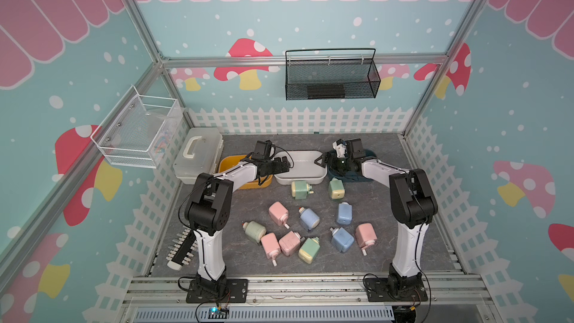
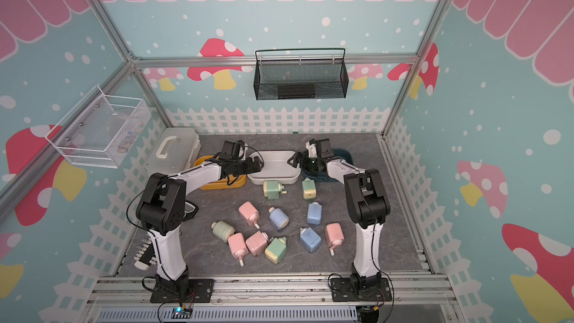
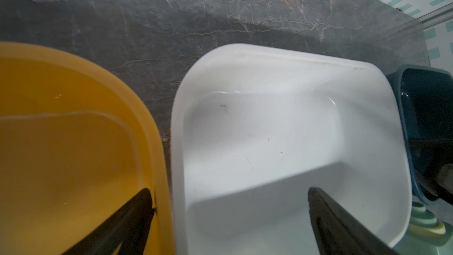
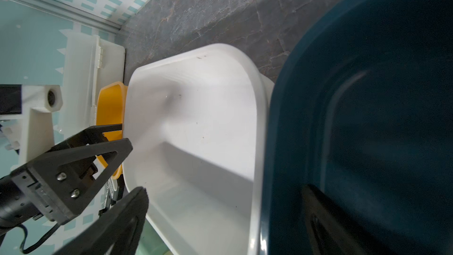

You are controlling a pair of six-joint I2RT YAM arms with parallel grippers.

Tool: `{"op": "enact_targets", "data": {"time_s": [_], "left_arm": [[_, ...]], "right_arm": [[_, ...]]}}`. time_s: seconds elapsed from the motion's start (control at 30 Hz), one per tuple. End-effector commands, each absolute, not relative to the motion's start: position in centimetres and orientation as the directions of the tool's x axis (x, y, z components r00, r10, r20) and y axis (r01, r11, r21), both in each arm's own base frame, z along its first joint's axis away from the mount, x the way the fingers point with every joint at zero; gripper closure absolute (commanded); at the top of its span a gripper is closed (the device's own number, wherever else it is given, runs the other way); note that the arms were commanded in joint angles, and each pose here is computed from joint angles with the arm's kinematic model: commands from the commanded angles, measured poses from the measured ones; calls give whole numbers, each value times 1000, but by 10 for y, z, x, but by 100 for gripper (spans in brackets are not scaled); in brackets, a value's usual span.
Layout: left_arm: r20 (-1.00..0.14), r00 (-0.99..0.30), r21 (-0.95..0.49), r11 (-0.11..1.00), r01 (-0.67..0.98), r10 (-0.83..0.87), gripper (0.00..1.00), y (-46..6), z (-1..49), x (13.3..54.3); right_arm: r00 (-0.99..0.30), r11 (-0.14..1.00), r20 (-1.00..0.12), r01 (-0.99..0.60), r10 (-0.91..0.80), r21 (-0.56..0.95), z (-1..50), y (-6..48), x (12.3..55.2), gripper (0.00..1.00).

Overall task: Place the pencil sharpeners by color into the storage box
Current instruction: Move the storage box to the center of the board.

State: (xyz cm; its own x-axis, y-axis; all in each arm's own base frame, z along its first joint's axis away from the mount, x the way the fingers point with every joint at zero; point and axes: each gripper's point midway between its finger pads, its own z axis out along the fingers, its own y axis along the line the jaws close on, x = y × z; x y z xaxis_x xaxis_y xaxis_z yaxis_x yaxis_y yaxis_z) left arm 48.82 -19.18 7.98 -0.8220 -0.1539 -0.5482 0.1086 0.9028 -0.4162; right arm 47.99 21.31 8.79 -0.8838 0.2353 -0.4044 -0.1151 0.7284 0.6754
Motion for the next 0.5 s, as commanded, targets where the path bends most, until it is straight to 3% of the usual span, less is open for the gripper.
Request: {"op": "enact_targets", "data": {"time_s": [0.0, 0.47], "left_arm": [[-543, -834, -382, 913, 144, -96, 1, -196, 73, 492], [-534, -843, -387, 904, 181, -60, 1, -210, 75, 491]], "right_arm": [[-858, 756, -467, -157, 214, 635, 107, 209, 479, 1], [-887, 719, -431, -192, 163, 668, 102, 218, 461, 1]]}}
